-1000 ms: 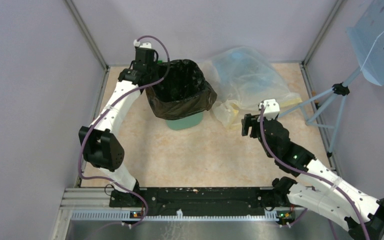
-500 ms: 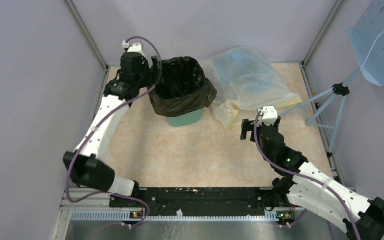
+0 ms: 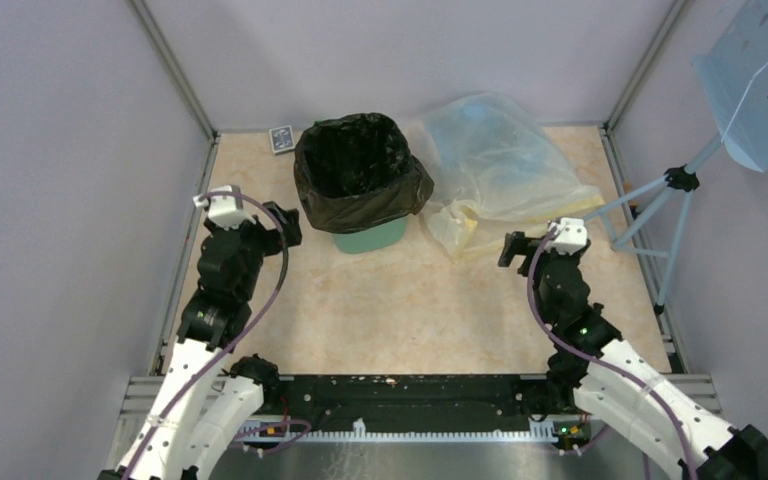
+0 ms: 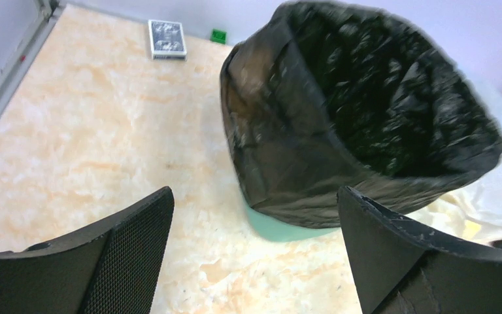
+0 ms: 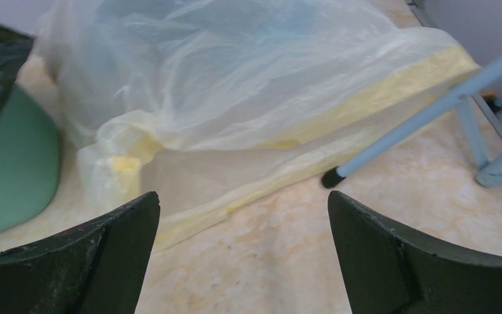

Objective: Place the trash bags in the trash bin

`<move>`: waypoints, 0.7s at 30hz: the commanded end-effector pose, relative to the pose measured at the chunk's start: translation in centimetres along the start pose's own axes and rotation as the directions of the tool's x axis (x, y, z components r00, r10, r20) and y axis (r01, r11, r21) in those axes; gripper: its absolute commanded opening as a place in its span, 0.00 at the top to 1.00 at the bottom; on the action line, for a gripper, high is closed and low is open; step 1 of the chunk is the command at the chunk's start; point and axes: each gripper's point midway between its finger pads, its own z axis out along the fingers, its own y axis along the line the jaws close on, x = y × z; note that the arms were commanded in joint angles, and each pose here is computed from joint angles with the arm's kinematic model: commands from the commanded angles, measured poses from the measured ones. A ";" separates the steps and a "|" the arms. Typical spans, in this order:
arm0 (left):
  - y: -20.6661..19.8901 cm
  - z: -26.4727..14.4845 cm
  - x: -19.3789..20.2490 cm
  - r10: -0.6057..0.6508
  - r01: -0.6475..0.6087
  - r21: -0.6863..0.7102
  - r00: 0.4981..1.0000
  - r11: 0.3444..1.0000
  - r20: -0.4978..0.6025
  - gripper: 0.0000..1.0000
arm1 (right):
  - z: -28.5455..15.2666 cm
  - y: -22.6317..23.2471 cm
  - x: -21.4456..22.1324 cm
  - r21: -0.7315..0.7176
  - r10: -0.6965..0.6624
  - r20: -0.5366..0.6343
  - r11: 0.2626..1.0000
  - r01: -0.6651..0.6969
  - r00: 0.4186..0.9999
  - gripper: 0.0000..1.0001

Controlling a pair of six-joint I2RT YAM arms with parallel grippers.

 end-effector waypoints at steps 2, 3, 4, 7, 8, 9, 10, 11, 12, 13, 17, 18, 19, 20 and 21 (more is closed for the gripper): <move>1.4 1.5 3.1 -0.021 0.021 0.001 0.997 1.000 0.078 0.01 | 2.0 -3.8 -0.5 0.043 0.137 0.100 0.989 -0.142 0.985 0.04; 1.3 1.7 3.7 -0.001 -0.001 0.020 0.997 1.000 0.079 0.01 | 2.0 -4.7 -0.2 0.083 0.108 0.109 0.990 -0.117 0.988 0.04; 1.0 1.8 4.2 0.022 -0.026 0.051 0.996 0.998 0.082 0.01 | 2.1 -5.4 0.0 0.124 0.090 0.110 0.987 -0.103 0.990 0.04; 1.4 2.4 5.4 0.079 -0.086 0.062 0.992 0.994 0.103 0.01 | 2.3 -6.9 0.3 0.204 0.043 0.126 0.977 -0.068 0.991 0.04; 1.9 2.6 5.7 0.102 -0.107 0.045 0.989 0.993 0.106 0.01 | 2.4 -7.2 0.3 0.217 0.019 0.142 0.975 -0.050 0.990 0.04; 2.4 2.8 6.0 0.116 -0.119 0.020 0.987 0.993 0.111 0.01 | 2.4 -7.3 0.4 0.217 0.000 0.154 0.976 -0.034 0.988 0.04; 3.1 3.0 6.4 0.124 -0.124 -0.008 0.986 0.992 0.114 0.01 | 2.4 -7.4 0.5 0.214 -0.028 0.169 0.977 -0.009 0.985 0.03; 3.6 3.2 6.7 0.129 -0.126 -0.030 0.984 0.992 0.120 0.01 | 2.4 -7.4 0.7 0.207 -0.059 0.184 0.978 0.020 0.981 0.03; 4.2 3.4 7.2 0.133 -0.128 -0.054 0.984 0.990 0.121 0.01 | 2.5 -7.4 1.0 0.205 -0.075 0.195 0.978 0.034 0.978 0.03; 4.8 3.6 7.9 0.142 -0.134 -0.075 0.983 0.988 0.118 0.01 | 2.5 -7.5 0.9 0.208 -0.065 0.229 0.978 0.016 0.971 0.03; 5.9 4.7 9.6 0.248 -0.240 -0.100 0.965 0.966 0.080 0.01 | 2.4 -8.8 2.6 0.250 -0.052 0.269 0.968 -0.018 0.962 0.03; 6.5 4.9 10.1 0.268 -0.259 -0.126 0.961 0.958 0.068 0.01 | 2.7 -9.2 2.6 0.274 -0.053 0.273 0.961 -0.025 0.961 0.03; 7.1 5.3 10.9 0.284 -0.274 -0.145 0.957 0.951 0.052 0.01 | 3.2 -9.6 2.6 0.295 -0.075 0.271 0.956 -0.008 0.960 0.04; 7.7 5.4 11.4 0.293 -0.282 -0.160 0.955 0.946 0.048 0.01 | 3.7 -9.6 2.8 0.297 -0.102 0.262 0.955 0.020 0.960 0.05; 8.2 5.5 11.9 0.297 -0.285 -0.174 0.954 0.942 0.047 0.01 | 4.2 -9.5 2.8 0.286 -0.110 0.263 0.958 0.032 0.958 0.05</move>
